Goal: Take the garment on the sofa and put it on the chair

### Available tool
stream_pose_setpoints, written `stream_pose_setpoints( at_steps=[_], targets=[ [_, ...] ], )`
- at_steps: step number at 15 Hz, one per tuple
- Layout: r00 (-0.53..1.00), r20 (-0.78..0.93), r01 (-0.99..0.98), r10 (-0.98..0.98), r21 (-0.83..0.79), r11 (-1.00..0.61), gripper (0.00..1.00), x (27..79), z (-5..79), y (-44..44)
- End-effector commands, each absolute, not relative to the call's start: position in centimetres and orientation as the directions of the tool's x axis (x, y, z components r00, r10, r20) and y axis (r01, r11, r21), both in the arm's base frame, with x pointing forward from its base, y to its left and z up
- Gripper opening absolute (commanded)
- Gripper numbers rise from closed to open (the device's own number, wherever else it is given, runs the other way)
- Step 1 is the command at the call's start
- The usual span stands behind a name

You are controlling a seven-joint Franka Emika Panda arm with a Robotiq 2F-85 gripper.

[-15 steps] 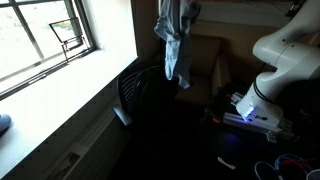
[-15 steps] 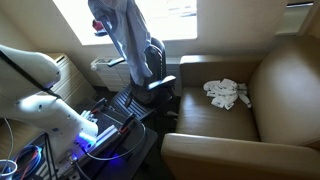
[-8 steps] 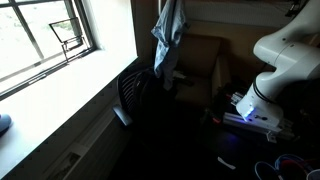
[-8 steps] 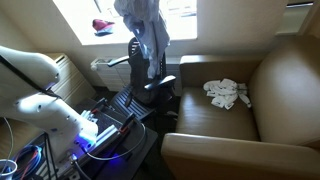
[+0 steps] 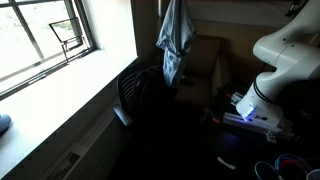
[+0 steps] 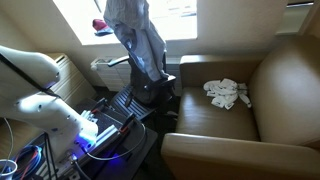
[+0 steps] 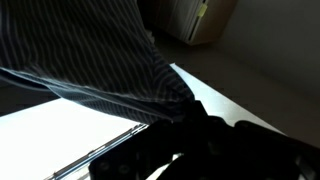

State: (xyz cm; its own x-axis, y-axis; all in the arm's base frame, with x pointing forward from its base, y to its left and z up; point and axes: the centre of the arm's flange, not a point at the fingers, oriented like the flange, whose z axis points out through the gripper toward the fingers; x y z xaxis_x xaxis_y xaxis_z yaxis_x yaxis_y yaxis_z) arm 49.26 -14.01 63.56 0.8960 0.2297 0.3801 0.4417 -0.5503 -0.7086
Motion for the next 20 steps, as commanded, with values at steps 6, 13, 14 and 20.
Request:
stream_pose_setpoints(
  at_steps=[6, 13, 14, 20],
  targets=[
    [0.855, 0.086, 0.363, 0.511, -0.803, -0.472, 0.01, 48.8, 57.1, -5.4],
    [0.776, -0.061, 0.484, 0.628, -0.580, -0.655, 0.01, 53.2, 53.9, 2.8],
    [0.762, -0.073, 0.511, 0.644, -0.543, -0.666, 0.01, 53.6, 53.4, 3.3],
    [0.712, -0.022, 0.683, 0.702, -0.210, -0.700, 0.01, 57.1, 51.7, 2.8]
  ],
)
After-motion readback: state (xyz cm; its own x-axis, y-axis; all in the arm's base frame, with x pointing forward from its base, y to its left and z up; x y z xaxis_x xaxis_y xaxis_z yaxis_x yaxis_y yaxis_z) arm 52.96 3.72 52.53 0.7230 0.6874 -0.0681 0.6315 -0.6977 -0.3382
